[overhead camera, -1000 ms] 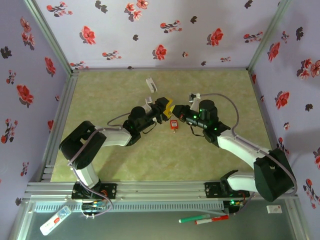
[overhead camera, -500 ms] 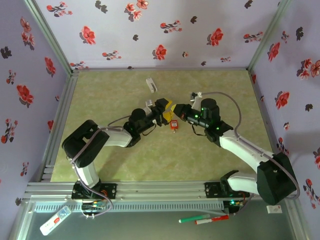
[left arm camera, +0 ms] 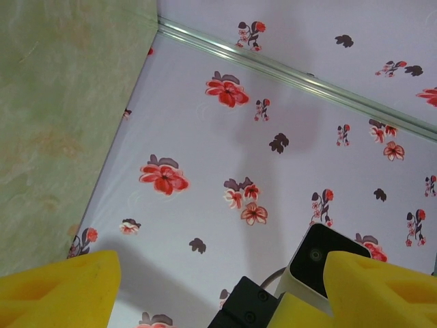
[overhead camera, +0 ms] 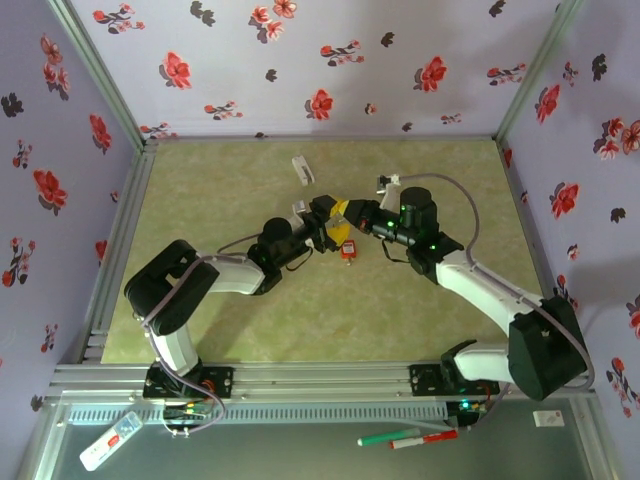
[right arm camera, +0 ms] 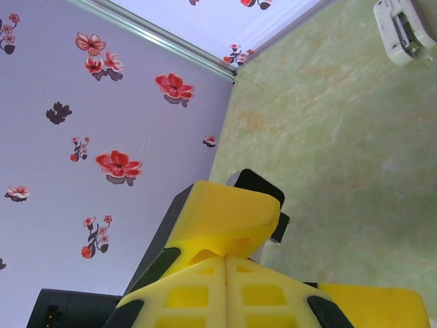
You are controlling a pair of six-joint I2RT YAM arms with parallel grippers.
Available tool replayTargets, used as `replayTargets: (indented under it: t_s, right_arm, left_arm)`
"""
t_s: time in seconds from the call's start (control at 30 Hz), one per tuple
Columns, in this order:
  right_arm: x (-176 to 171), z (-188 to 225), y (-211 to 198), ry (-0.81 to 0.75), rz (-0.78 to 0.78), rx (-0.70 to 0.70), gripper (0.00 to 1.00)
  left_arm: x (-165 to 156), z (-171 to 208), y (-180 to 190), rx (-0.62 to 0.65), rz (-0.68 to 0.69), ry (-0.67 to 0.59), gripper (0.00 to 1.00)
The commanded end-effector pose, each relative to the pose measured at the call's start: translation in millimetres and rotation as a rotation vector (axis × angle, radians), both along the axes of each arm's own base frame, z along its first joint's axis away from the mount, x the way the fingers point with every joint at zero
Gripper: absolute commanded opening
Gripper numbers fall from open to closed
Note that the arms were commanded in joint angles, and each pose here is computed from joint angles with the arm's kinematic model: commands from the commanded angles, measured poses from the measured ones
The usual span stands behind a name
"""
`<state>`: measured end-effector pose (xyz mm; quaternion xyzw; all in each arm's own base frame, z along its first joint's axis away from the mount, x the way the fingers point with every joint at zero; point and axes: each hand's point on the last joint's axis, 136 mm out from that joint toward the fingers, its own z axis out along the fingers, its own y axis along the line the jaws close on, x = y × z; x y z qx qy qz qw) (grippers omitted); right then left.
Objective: Unlock with the key
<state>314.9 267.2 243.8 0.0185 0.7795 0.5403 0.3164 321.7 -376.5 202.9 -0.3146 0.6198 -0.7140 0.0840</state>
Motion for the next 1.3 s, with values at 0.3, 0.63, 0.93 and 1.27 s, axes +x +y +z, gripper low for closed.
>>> replayTargets:
  t_s: [0.3, 0.63, 0.93, 1.27]
  right_arm:
    - [-11.3, -5.0, -0.3, -0.018, 0.025, 0.053, 0.0]
    - [-16.8, -9.1, -2.7, -0.018, 0.026, 0.066, 0.0]
    - [-20.6, -12.4, -7.7, -0.019, 0.016, 0.05, 0.0]
    - [-19.6, -15.6, -9.5, -0.014, 0.008, 0.044, 0.0]
  left_arm:
    - [-10.0, 35.7, -9.9, -0.083, -0.054, -0.074, 0.71]
    - [-8.8, 39.5, -7.0, -0.099, -0.045, -0.077, 0.65]
    - [-7.4, 38.1, -3.6, -0.098, -0.038, -0.077, 0.59]
    - [-7.0, 36.3, -0.2, -0.095, -0.031, -0.08, 0.5]
